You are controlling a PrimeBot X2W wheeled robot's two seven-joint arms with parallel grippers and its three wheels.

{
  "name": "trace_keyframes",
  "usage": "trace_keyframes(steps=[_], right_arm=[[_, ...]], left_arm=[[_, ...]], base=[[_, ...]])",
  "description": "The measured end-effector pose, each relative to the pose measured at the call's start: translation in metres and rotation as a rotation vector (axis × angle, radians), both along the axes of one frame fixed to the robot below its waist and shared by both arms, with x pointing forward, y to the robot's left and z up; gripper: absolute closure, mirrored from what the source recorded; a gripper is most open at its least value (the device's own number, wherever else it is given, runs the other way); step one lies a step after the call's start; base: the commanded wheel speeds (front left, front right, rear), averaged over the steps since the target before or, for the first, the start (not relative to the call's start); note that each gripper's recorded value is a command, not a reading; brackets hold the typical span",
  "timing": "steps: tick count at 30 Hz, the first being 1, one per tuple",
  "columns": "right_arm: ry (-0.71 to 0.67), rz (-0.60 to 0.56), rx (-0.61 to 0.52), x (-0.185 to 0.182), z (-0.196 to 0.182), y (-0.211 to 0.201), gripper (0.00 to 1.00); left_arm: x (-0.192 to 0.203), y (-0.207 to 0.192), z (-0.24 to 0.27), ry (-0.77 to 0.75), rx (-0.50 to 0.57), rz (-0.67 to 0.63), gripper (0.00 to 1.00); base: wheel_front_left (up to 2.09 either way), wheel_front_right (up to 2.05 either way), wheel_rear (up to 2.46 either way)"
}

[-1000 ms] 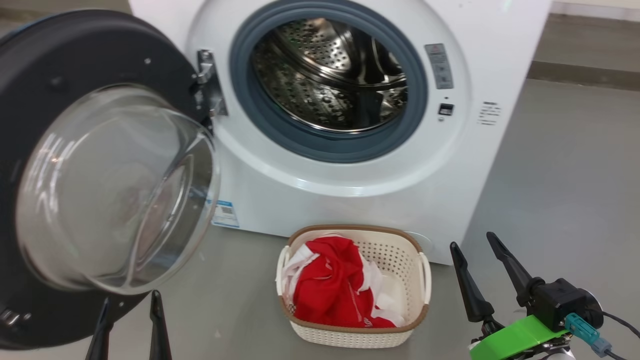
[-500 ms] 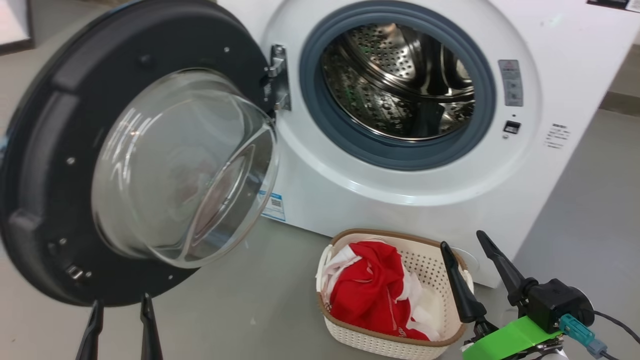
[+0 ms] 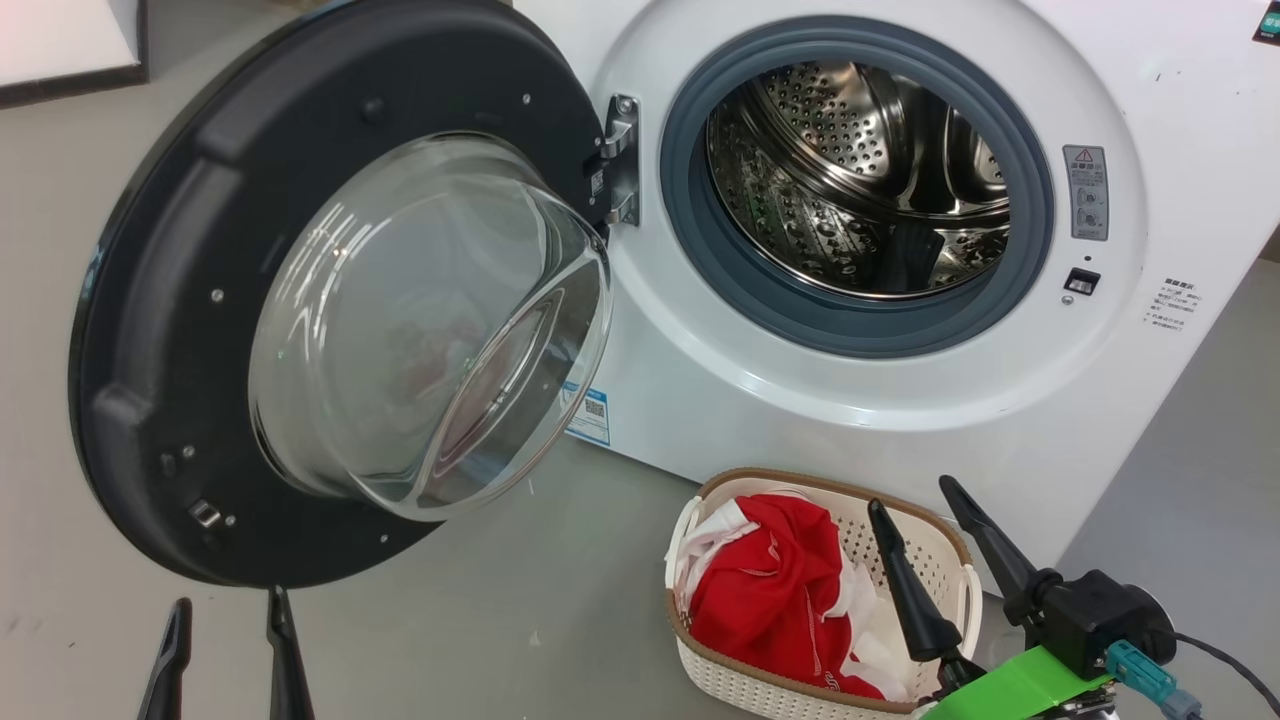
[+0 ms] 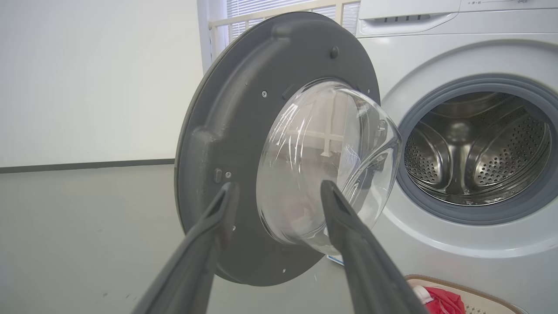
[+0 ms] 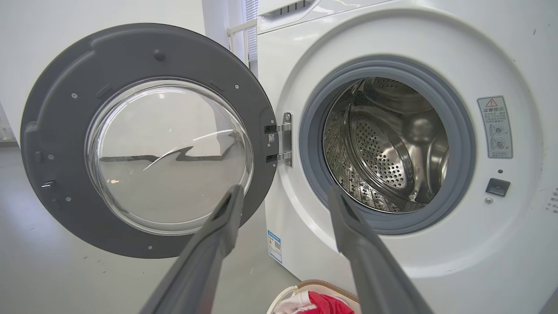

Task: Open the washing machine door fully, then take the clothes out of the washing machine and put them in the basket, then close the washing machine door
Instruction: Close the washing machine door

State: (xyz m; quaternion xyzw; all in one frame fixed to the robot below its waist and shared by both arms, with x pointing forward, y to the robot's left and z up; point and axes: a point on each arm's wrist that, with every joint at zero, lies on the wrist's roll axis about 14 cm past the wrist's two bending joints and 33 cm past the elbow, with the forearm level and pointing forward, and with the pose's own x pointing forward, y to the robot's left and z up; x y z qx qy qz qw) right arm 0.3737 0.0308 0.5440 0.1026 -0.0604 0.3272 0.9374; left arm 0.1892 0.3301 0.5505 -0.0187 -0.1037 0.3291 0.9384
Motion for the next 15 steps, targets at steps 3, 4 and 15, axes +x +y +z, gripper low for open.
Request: trace_keyframes(steps=[3, 4, 15], right_arm=[[0.005, 0.000, -0.002, -0.001, -0.002, 0.000, 0.00], [0.005, -0.001, -0.002, -0.001, -0.002, -0.001, 0.00], [0.021, -0.021, -0.005, 0.001, -0.007, -0.008, 0.00]], left_arm=[[0.001, 0.000, 0.000, 0.000, 0.000, -0.002, 0.00], [0.001, 0.000, 0.000, 0.001, 0.001, -0.003, 0.00], [-0.001, 0.015, 0.011, -0.092, -0.057, 0.028, 1.00]], base=[[0.00, 0.00, 0.00], [0.00, 0.00, 0.00], [0.00, 0.00, 0.00]])
